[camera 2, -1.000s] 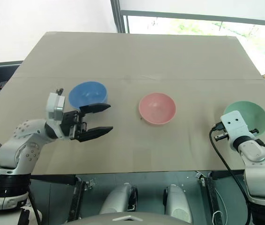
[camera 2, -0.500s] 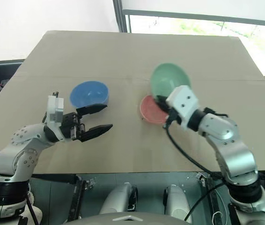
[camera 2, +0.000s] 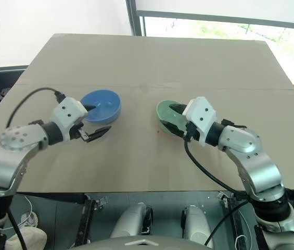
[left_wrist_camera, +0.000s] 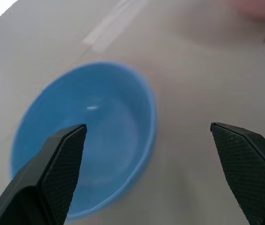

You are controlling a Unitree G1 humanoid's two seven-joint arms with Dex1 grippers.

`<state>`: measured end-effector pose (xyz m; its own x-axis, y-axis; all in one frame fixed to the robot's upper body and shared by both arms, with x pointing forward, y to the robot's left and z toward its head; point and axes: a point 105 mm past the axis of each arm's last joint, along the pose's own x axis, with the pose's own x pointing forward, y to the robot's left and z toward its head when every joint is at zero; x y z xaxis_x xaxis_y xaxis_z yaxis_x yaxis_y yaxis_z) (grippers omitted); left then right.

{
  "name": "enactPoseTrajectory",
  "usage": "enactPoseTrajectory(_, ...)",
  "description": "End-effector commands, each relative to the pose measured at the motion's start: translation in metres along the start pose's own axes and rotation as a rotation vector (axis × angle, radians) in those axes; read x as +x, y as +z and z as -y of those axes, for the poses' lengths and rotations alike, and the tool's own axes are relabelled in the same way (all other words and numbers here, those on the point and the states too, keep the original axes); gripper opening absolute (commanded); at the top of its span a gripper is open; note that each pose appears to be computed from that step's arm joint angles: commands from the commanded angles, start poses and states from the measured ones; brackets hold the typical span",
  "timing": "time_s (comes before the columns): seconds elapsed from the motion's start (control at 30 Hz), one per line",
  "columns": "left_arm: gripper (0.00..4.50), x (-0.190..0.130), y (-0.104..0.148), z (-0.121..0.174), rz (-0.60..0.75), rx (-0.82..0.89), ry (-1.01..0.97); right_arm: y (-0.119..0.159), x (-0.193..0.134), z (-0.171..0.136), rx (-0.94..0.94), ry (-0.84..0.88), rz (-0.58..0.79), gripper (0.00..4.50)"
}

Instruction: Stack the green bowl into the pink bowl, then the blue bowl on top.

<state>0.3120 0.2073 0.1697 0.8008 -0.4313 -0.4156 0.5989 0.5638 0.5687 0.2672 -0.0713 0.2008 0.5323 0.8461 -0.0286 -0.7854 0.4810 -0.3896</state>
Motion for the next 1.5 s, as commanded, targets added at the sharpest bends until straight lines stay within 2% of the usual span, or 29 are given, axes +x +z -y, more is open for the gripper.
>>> enactPoseTrajectory(0.03, 3.97, 0.007, -0.011, -0.004, -0.112, 0.085, -0.006, 0.010, -0.005, -0.001, -0.015, -0.002, 0.034, 2.48)
enactPoseTrajectory(0.07, 3.78, 0.009, -0.012, -0.003, -0.122, 0.102, -0.020, 0.010, -0.005, -0.001, -0.013, -0.004, 0.038, 2.48)
enactPoseTrajectory(0.1, 3.28, 0.011, -0.013, -0.005, -0.127, 0.114, -0.023, 0.011, -0.006, -0.001, -0.013, -0.006, 0.041, 2.48)
enactPoseTrajectory(0.13, 3.01, 0.012, -0.014, -0.006, -0.133, 0.125, -0.027, 0.012, -0.006, -0.001, -0.016, -0.005, 0.043, 2.48)
enactPoseTrajectory(0.17, 2.38, 0.014, -0.013, -0.007, -0.135, 0.131, -0.028, 0.013, -0.007, -0.002, -0.017, -0.002, 0.047, 2.48)
enactPoseTrajectory(0.2, 2.10, 0.017, -0.013, -0.009, -0.133, 0.134, -0.028, 0.013, -0.008, -0.003, -0.016, 0.000, 0.049, 2.48)
enactPoseTrajectory(0.33, 0.22, 0.023, -0.011, -0.013, -0.131, 0.137, -0.044, 0.014, -0.011, -0.005, -0.015, 0.005, 0.051, 2.48)
enactPoseTrajectory(0.37, 0.04, 0.024, -0.010, -0.015, -0.131, 0.138, -0.045, 0.013, -0.012, -0.004, -0.015, -0.003, 0.051, 2.48)
enactPoseTrajectory(0.43, 0.04, 0.025, 0.003, -0.015, -0.069, 0.155, -0.070, 0.013, -0.015, -0.002, -0.010, -0.022, 0.052, 2.48)
enactPoseTrajectory(0.5, 0.04, 0.025, 0.033, -0.018, 0.054, 0.099, -0.094, 0.013, -0.019, 0.003, 0.001, -0.061, 0.052, 2.48)
enactPoseTrajectory(0.57, 0.04, 0.021, 0.079, -0.017, 0.229, 0.071, -0.166, 0.011, -0.027, 0.008, 0.019, -0.099, 0.042, 2.48)
enactPoseTrajectory(0.67, 0.04, 0.020, 0.130, -0.009, 0.376, 0.133, -0.286, -0.004, -0.045, 0.017, 0.043, -0.170, -0.030, 2.48)
enactPoseTrajectory(0.7, 0.00, 0.024, 0.144, -0.004, 0.411, 0.163, -0.330, -0.010, -0.053, 0.018, 0.055, -0.189, -0.055, 2.97)
enactPoseTrajectory(0.73, 0.00, 0.027, 0.153, -0.002, 0.427, 0.185, -0.353, -0.013, -0.059, 0.020, 0.066, -0.221, -0.065, 3.18)
enactPoseTrajectory(0.77, 0.00, 0.033, 0.159, 0.001, 0.436, 0.196, -0.375, -0.013, -0.065, 0.023, 0.054, -0.267, -0.067, 3.60)
enactPoseTrajectory(0.83, 0.00, 0.042, 0.165, 0.009, 0.452, 0.247, -0.432, -0.013, -0.074, 0.022, 0.029, -0.319, -0.084, 4.47)
enactPoseTrajectory(0.93, 0.00, 0.048, 0.169, 0.022, 0.464, 0.305, -0.549, -0.014, -0.088, 0.009, 0.041, -0.335, -0.118, 4.47)
enactPoseTrajectory(1.03, 0.00, 0.046, 0.164, 0.039, 0.483, 0.410, -0.700, -0.015, -0.099, 0.009, 0.033, -0.408, -0.138, 4.47)
enactPoseTrajectory(1.13, 0.00, 0.051, 0.161, 0.049, 0.508, 0.404, -0.787, -0.015, -0.102, 0.008, 0.028, -0.447, -0.147, 4.47)
enactPoseTrajectory(1.2, 0.69, 0.048, 0.163, 0.059, 0.562, 0.411, -0.858, -0.015, -0.100, 0.005, 0.028, -0.453, -0.146, 4.50)
enactPoseTrajectory(1.23, 0.90, 0.048, 0.165, 0.060, 0.591, 0.424, -0.855, -0.015, -0.098, 0.004, 0.027, -0.454, -0.146, 4.50)
enactPoseTrajectory(1.3, 1.84, 0.050, 0.174, 0.055, 0.659, 0.375, -0.780, -0.015, -0.098, 0.005, 0.017, -0.470, -0.150, 4.50)
enactPoseTrajectory(1.33, 2.12, 0.048, 0.178, 0.052, 0.691, 0.336, -0.762, -0.016, -0.099, 0.008, 0.016, -0.498, -0.152, 4.50)
enactPoseTrajectory(1.43, 2.12, 0.034, 0.180, 0.041, 0.816, 0.195, -0.723, -0.018, -0.105, 0.022, -0.020, -0.617, -0.117, 4.50)
enactPoseTrajectory(1.47, 2.12, 0.031, 0.180, 0.033, 0.873, 0.226, -0.607, -0.022, -0.105, 0.019, -0.010, -0.593, -0.132, 4.50)
enactPoseTrajectory(1.5, 2.12, 0.029, 0.172, 0.030, 0.841, 0.203, -0.580, -0.026, -0.104, 0.015, 0.005, -0.551, -0.147, 4.50)
